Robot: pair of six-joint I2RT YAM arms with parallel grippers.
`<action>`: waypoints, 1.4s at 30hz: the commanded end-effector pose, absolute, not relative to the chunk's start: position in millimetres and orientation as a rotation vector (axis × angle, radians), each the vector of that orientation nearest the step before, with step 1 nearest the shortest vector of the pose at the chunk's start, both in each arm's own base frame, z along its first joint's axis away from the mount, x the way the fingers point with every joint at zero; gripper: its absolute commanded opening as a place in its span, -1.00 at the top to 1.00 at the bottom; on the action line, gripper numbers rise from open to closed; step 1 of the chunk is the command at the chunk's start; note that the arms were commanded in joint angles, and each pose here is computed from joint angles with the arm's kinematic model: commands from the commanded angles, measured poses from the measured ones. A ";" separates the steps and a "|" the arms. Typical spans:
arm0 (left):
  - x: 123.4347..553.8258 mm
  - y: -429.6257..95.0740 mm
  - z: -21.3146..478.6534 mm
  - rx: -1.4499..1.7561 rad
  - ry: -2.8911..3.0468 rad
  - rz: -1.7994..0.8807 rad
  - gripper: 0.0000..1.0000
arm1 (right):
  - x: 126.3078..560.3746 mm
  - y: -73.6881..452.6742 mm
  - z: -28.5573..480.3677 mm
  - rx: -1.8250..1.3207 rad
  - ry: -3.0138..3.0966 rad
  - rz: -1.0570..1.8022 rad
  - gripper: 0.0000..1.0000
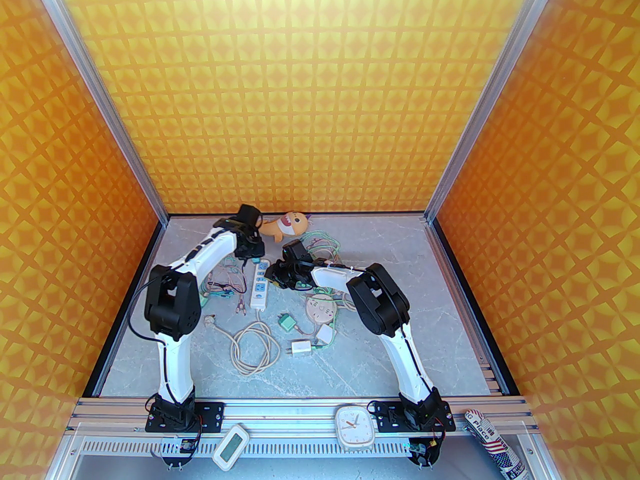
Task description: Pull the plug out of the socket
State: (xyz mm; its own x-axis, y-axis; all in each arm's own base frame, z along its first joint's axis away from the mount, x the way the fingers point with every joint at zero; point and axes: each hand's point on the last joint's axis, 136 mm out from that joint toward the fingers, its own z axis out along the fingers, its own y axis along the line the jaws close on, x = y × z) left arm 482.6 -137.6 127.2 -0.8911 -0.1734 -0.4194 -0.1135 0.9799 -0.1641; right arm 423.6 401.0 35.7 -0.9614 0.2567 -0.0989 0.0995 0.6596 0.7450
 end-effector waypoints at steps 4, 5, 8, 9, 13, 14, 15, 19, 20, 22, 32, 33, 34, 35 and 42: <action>501.5 -102.1 158.9 -0.245 2.610 -0.174 0.51 | 404.1 373.0 23.6 0.249 2.791 0.982 0.24; 505.2 -99.1 158.3 -0.254 2.608 -0.175 0.52 | 405.3 373.9 30.8 0.231 2.777 0.987 0.20; 516.5 -92.1 151.0 -0.275 2.612 -0.173 0.51 | 408.6 376.3 58.4 0.167 2.722 1.013 0.05; 520.7 -90.5 148.3 -0.282 2.612 -0.173 0.50 | 409.0 375.8 66.9 0.151 2.707 1.014 0.00; 536.8 -87.5 130.8 -0.307 2.625 -0.182 0.48 | 407.2 369.6 99.1 0.099 2.663 0.992 -0.24; 540.4 -87.0 126.8 -0.311 2.627 -0.183 0.47 | 406.7 367.9 106.6 0.087 2.650 0.988 -0.27; 544.9 -87.8 123.3 -0.310 2.626 -0.186 0.46 | 406.1 364.9 113.9 0.077 2.640 0.974 -0.31; 560.5 -87.2 104.6 -0.325 2.645 -0.190 0.45 | 399.1 349.0 137.0 0.045 2.614 0.899 -0.43; 564.0 -87.2 101.2 -0.327 2.648 -0.192 0.44 | 397.7 344.3 141.6 0.038 2.607 0.875 -0.46; 569.8 -87.2 93.3 -0.334 2.656 -0.190 0.43 | 393.5 332.0 149.0 0.033 2.596 0.812 -0.55; 574.9 -88.8 77.7 -0.375 2.673 -0.226 -0.12 | 376.3 284.3 169.5 0.050 2.543 0.612 -0.87; 574.2 -90.3 79.5 -0.378 2.674 -0.241 -0.16 | 374.3 280.7 169.9 0.049 2.539 0.599 -0.89; 573.6 -90.9 82.1 -0.384 2.671 -0.253 -0.22 | 373.2 276.8 171.0 0.054 2.533 0.587 -0.90; 572.6 -91.8 84.9 -0.384 2.667 -0.264 -0.29 | 372.3 273.7 171.6 0.057 2.528 0.575 -0.92; 562.3 -93.4 134.3 -0.385 2.582 -0.318 -0.56 | 371.3 249.9 184.4 0.076 2.469 0.488 -0.97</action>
